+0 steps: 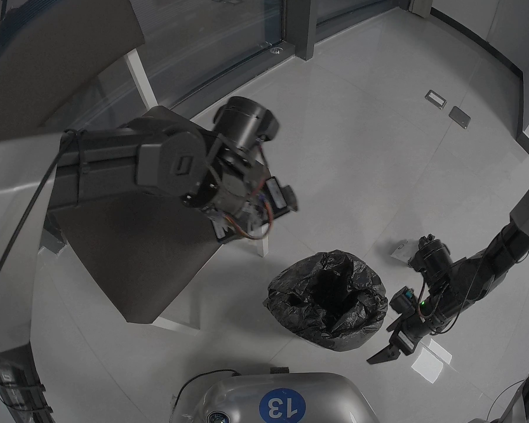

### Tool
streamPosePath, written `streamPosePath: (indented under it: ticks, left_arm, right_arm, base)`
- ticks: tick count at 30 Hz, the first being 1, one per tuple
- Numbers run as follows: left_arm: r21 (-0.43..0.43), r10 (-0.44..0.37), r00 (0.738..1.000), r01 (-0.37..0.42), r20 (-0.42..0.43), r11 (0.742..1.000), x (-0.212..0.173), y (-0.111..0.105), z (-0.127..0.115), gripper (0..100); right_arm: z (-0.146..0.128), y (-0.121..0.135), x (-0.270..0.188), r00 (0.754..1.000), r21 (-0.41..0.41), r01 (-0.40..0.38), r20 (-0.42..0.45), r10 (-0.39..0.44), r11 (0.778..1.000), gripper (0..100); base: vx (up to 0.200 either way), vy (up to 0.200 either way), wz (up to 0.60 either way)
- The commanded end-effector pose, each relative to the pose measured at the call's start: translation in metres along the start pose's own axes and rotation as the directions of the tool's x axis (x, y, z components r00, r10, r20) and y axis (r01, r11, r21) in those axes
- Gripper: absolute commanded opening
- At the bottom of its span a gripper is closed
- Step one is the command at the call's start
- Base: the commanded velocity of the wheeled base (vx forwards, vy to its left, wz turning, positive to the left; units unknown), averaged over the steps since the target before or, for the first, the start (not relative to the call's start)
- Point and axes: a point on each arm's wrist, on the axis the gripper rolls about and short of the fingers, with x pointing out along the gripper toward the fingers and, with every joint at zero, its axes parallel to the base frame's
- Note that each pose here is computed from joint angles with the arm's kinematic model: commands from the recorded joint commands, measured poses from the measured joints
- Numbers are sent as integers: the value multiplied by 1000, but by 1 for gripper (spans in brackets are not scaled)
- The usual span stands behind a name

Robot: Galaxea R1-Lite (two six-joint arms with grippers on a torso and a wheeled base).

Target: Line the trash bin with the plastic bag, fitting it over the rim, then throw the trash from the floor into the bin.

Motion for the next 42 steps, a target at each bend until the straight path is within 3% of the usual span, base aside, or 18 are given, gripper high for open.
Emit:
streamPosePath:
  ticks: [1, 4, 10, 14, 17, 26, 31, 36, 40, 42]
  left_arm:
    - [1, 10, 1000, -10, 5, 1000, -16, 10, 4, 100]
    - [23, 18, 1000, -18, -21, 1000, -13, 9, -5, 100]
    - [168, 61, 994, -46, -87, 985, 7, 9, -29, 100]
    - [274, 71, 990, -35, -120, 961, 37, -4, -57, 100]
    - [368, 87, 986, -30, -140, 929, 77, -7, -79, 100]
    - [436, 125, 977, -37, -174, 899, 116, -17, -107, 100]
    - [475, 149, 970, -40, -193, 879, 131, -17, -120, 100]
    - [457, 133, 972, -29, -196, 889, 131, -22, -124, 100]
    - [338, 39, 985, 20, -167, 941, 125, -37, -122, 100]
    - [296, 12, 988, 36, -156, 955, 113, -45, -120, 100]
  right_arm:
    - [5, -1, -12, 998, -9, 31, 51, -31, 999, 100]
    - [10, 1, -19, 995, -24, 51, 89, -49, 998, 100]
    - [10, 1, -34, 989, -19, 84, 122, -81, 996, 100]
    - [6, -3, -49, 980, 3, 123, 154, -122, 992, 100]
    - [-1, -3, -67, 970, 24, 156, 186, -158, 987, 100]
    - [-19, -6, -117, 913, 111, 287, 270, -307, 952, 100]
    - [-25, -3, -123, 906, 128, 297, 277, -321, 946, 100]
    - [-27, -3, -121, 908, 133, 293, 271, -319, 947, 100]
    - [-26, -2, -123, 904, 131, 297, 279, -323, 946, 100]
    - [-26, -2, -123, 903, 135, 297, 281, -324, 945, 100]
  base:
    - [0, 0, 0]
    - [0, 0, 0]
    - [0, 0, 0]
    - [0, 0, 0]
    - [0, 0, 0]
    - [0, 0, 0]
    - [0, 0, 0]
    - [0, 0, 0]
    - [0, 0, 0]
    - [0, 0, 0]
